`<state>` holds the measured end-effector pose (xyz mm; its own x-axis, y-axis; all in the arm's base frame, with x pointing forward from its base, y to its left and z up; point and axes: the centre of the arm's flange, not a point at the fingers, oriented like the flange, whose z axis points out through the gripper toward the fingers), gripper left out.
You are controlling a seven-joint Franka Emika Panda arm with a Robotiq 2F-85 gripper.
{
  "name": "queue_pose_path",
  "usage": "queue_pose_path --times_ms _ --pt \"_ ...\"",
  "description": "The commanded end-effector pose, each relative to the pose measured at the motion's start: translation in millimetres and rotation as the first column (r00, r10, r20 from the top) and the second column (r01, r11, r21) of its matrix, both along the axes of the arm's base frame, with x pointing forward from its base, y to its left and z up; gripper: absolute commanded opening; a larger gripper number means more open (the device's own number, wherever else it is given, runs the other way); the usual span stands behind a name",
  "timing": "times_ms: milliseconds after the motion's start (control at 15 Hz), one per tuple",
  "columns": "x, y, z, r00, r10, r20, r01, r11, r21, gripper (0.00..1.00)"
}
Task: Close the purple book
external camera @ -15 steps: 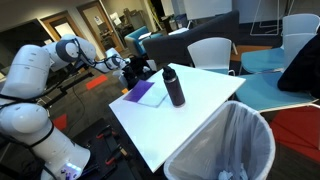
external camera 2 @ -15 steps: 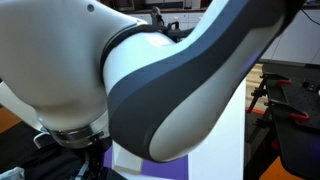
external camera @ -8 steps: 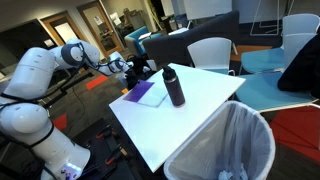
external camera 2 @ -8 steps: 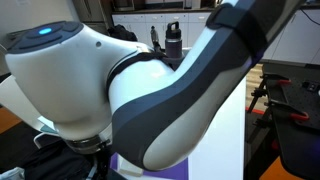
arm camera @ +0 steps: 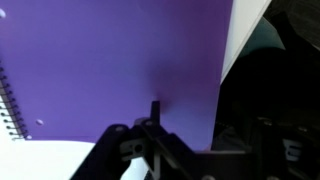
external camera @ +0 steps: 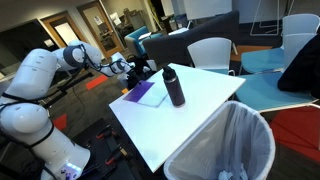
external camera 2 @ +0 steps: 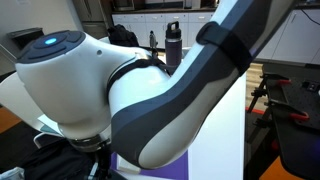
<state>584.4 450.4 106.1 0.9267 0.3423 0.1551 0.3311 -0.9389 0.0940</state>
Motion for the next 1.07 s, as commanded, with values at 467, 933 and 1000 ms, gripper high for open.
queue_pose_path --times_ms 467,933,1000 --pt "0.5 6.8 10.0 1.0 -0.013 0.028 0.014 1.0 -0.018 0.0" --pt "-14.2 0.2 92.2 0.993 -0.09 0.078 0.088 0.996 0.034 0.0" --pt "-13.2 -7.6 106.5 0.991 -0.106 0.082 0.102 0.994 0.048 0.0"
